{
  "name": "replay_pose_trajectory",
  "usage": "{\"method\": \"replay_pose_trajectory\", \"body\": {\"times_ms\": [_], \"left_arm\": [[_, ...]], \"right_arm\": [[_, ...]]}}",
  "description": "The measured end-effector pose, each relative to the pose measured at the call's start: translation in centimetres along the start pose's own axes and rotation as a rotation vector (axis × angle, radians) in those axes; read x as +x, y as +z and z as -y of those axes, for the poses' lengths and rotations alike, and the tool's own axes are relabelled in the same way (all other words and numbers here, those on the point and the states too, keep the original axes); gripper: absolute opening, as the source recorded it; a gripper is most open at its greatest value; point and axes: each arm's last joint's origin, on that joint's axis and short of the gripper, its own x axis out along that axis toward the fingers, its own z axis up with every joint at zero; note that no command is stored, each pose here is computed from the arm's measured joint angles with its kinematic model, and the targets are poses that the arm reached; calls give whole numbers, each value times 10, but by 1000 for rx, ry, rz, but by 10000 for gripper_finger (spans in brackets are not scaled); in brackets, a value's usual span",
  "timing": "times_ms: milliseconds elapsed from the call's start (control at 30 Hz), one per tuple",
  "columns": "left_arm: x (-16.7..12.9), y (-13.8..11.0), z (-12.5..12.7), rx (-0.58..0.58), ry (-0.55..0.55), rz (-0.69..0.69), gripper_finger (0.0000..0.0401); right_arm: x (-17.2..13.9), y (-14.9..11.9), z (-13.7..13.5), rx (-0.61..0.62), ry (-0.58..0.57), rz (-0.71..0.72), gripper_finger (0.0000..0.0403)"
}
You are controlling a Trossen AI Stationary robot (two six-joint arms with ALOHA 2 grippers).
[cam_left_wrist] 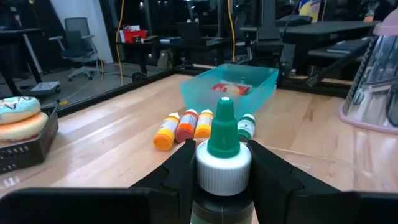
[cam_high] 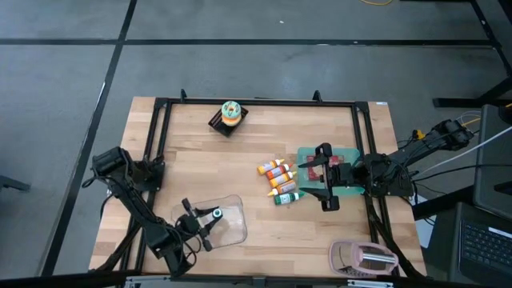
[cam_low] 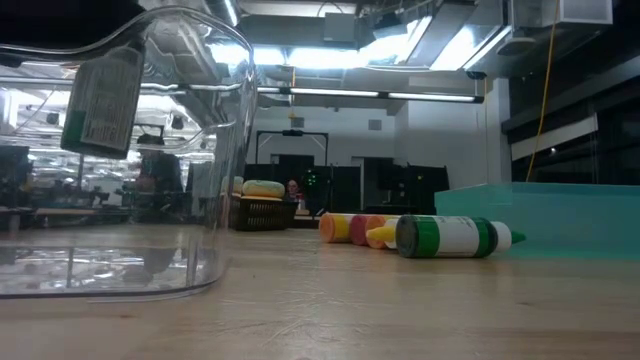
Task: Pick & Place Food Item
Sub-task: Adjust the green food coloring bottle in the transparent bin
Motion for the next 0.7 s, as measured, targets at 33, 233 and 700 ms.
{"method": "replay_pose_trajectory", "body": {"times_ms": [33,233,700], "left_arm": [[-1,0,0,-2,-3,6,110],[-4,0,0,0,-10,5,110],[-4,-1,0,0,-17,-22,135]], "right_arm": [[0,0,0,2,0,0,295],[0,-1,0,16,1,-6,295],[0,0,0,8,1,-4,295]]}}
